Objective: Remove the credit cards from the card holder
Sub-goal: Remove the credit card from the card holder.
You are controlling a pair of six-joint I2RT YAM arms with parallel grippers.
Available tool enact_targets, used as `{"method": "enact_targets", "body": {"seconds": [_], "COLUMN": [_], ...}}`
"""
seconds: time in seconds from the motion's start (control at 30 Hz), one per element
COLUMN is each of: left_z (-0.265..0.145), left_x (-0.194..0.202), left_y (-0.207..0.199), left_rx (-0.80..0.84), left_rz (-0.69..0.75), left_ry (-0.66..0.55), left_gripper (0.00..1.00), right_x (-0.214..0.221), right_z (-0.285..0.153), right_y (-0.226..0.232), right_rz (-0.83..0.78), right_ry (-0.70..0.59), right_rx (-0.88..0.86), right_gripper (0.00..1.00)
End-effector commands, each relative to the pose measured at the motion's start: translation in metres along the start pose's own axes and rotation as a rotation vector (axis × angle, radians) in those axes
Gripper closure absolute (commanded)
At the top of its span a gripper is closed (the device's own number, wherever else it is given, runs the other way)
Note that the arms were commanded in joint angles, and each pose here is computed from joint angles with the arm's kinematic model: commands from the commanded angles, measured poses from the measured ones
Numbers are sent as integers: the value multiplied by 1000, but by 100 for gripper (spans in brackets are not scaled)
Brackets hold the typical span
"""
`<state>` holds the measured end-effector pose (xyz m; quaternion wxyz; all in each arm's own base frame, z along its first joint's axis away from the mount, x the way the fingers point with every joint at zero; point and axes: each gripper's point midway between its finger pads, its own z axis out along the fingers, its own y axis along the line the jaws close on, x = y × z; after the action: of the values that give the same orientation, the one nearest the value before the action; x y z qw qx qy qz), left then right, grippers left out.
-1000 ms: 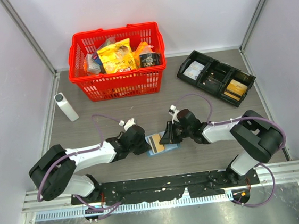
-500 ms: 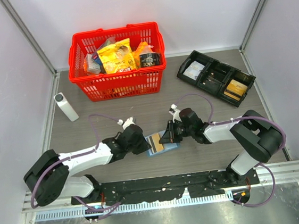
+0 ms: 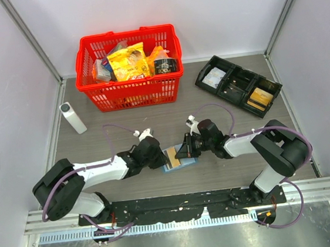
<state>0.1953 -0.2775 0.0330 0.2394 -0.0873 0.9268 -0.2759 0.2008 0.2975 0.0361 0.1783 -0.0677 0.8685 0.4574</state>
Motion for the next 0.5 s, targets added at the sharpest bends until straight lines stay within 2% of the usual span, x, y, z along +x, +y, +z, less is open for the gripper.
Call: {"method": "enact_targets", "body": {"seconds": [0.0,0.47], "left_z": [2,2], "left_x": [-4,6], "left_y": [17,35], "left_rx": [-27,-74], "left_rz": [-21,-44], "left_ry": [-47,-27], "left_gripper": [100,100], "right_x": [-8,-18], "right_z": [2,5], "right_y": [6,22], "right_rz": [-11,-3], "right_ry": [-29,-58], "right_rx": [-32,-107], "right_gripper": [96,85]}}
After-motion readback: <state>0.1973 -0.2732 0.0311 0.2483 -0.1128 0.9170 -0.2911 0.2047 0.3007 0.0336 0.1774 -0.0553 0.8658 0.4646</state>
